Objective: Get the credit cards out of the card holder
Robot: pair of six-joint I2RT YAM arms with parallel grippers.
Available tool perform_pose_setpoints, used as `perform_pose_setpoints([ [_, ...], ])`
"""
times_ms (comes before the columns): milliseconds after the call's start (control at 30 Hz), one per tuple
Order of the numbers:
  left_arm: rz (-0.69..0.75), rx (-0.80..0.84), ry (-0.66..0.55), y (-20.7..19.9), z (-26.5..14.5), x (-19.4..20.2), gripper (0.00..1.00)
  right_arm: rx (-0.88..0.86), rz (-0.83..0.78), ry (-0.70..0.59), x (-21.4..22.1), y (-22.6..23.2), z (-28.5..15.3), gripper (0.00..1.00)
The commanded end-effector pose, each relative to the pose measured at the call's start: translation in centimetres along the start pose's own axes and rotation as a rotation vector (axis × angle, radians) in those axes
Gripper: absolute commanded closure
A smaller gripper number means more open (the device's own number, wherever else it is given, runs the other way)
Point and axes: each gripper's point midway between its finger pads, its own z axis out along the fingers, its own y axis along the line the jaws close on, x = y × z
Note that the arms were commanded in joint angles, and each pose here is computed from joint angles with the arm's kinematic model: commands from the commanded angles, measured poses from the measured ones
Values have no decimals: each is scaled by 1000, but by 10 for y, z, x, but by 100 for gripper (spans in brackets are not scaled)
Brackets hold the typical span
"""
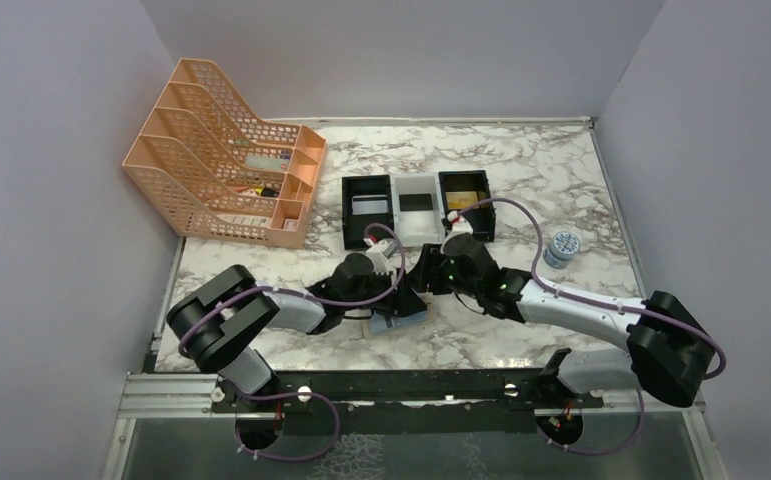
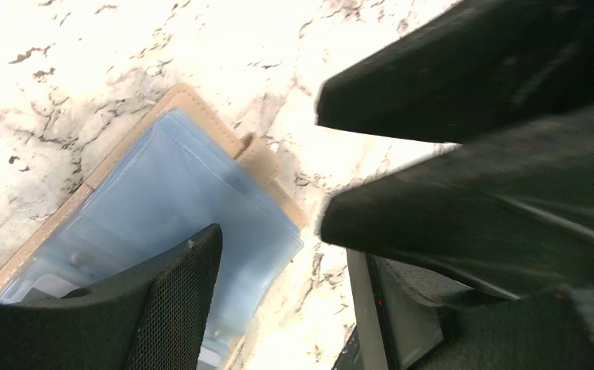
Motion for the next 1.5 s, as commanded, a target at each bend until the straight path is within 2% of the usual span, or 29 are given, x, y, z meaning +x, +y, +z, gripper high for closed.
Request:
perform_pose_setpoints([
  [0,-4,24,-16,-5,4,-2,39,-11,-54,20,5,-2,-7,51],
  [233,73,14,-209,-26,-44,-35,35,-83,-103,52,3,15,-9,52],
  [333,51,-145,-292,-3,-70,-44,32,-123,-134,73,3,24,-7,52],
  [500,-63,-577,-474,64,-137,-56,24,-197,-173,118,13,42,2,52],
  [600,-111,-685,-558,79,-171,-56,20,-131,-226,125,20,47,12,52],
  [733,-141,-720,-630,83,-196,-58,18,-76,-292,150,33,54,25,52],
  [1200,-142,-791,-608,91,-205,-52,13,100,-458,248,75,60,61,54],
  [1467,-148,-747,-637,87,-208,-54,12,249,-504,311,93,33,71,56],
])
